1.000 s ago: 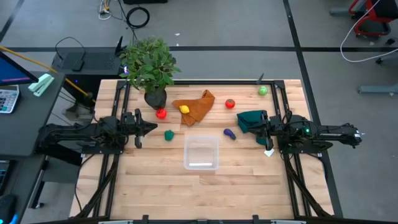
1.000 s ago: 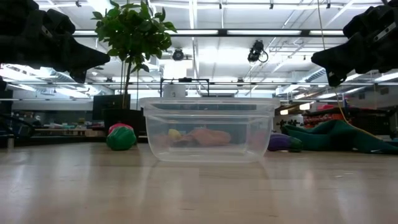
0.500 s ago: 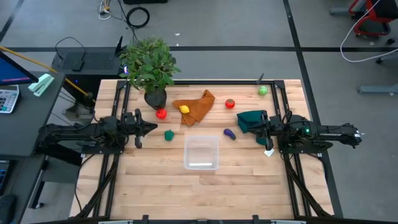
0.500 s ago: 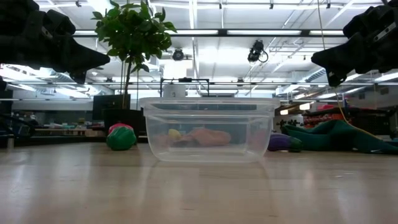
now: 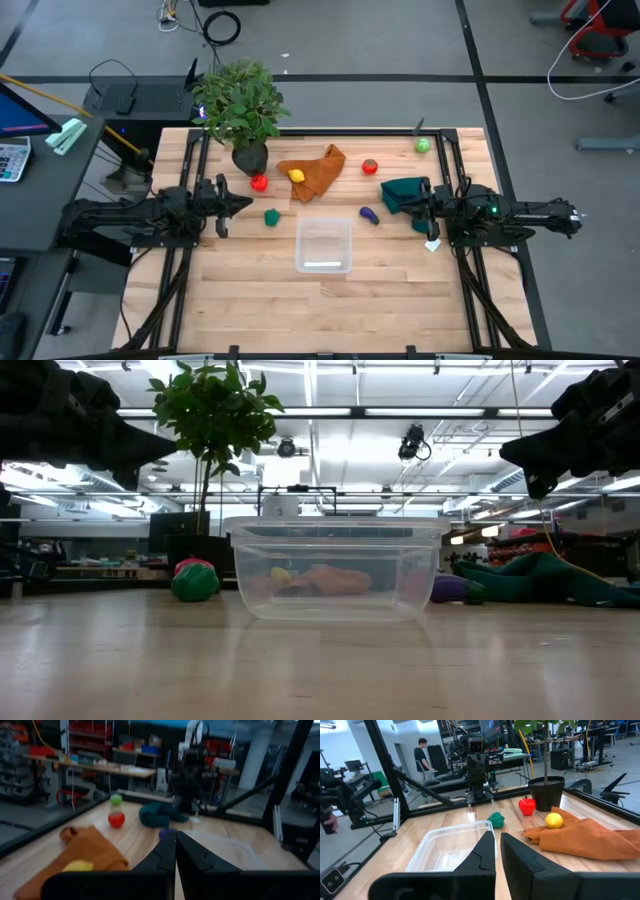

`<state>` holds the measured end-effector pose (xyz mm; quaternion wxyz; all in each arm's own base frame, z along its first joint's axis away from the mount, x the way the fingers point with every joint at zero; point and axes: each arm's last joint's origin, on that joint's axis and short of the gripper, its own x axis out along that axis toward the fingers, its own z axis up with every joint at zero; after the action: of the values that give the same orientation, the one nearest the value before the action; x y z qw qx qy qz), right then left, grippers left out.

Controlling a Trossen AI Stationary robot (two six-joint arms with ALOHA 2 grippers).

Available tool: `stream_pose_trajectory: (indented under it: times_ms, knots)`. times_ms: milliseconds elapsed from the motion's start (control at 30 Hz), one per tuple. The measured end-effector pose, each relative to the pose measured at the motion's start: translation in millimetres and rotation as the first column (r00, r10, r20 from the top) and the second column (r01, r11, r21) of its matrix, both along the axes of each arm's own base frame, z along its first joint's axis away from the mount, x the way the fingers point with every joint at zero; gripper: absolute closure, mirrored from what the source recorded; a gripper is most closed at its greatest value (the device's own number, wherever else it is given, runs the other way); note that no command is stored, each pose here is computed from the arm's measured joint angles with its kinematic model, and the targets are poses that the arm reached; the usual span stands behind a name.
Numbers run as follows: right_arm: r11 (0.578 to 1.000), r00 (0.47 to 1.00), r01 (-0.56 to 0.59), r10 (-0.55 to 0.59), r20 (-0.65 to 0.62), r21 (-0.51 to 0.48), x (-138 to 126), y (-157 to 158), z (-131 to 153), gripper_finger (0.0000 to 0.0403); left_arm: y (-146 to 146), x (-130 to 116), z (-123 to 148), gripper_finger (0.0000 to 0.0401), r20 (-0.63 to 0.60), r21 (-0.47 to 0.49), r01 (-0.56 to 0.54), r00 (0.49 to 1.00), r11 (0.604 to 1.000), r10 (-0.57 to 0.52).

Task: Pick and placing Produce into tupperware
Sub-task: Put the green bell pepper into the transparent bin

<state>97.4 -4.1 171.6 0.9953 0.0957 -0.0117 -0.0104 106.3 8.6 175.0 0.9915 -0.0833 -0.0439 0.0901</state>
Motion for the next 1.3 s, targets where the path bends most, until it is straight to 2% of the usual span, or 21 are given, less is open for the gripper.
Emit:
stream_pose_trajectory:
  times_ms: [133,267,467,633,767,867,1033,1300]
  knots:
    - [0.998,1.000,-0.002,0.001,0.011,0.068,0,0,1,0.0402,1,-1,5,0.0390,0.049,-0.002,-0.022,0.999,1.000,0.022]
    - [0.986,0.995,0.011,-0.028,0.098,0.167,-1,-1,9,0.0402,1,-2,14,0.0392,0.146,-0.012,-0.045,0.988,0.999,0.047]
    - [0.959,0.951,0.096,-0.167,0.259,0.266,-4,-5,24,0.0402,3,-6,26,0.0384,0.275,-0.033,-0.099,0.956,0.995,0.104]
    - [0.911,0.889,0.184,-0.314,0.333,0.368,-8,-9,32,0.0402,6,-8,28,0.0391,0.296,-0.076,-0.202,0.931,0.976,0.216]
    - [0.869,0.853,0.233,-0.398,0.339,0.436,-10,-11,35,0.0402,9,-9,26,0.0394,0.271,-0.121,-0.292,0.910,0.949,0.314]
    - [0.865,0.842,0.263,-0.422,0.336,0.427,-10,-12,40,0.0402,9,-8,22,0.0389,0.234,-0.147,-0.311,0.911,0.939,0.339]
    - [0.882,0.856,0.329,-0.429,0.287,0.337,-7,-12,58,0.0402,9,-7,23,0.0385,0.199,-0.162,-0.306,0.921,0.938,0.335]
    - [0.881,0.902,0.414,-0.431,0.027,0.231,2,-13,107,0.0402,9,-5,75,0.0387,0.115,-0.066,-0.312,0.941,0.948,0.318]
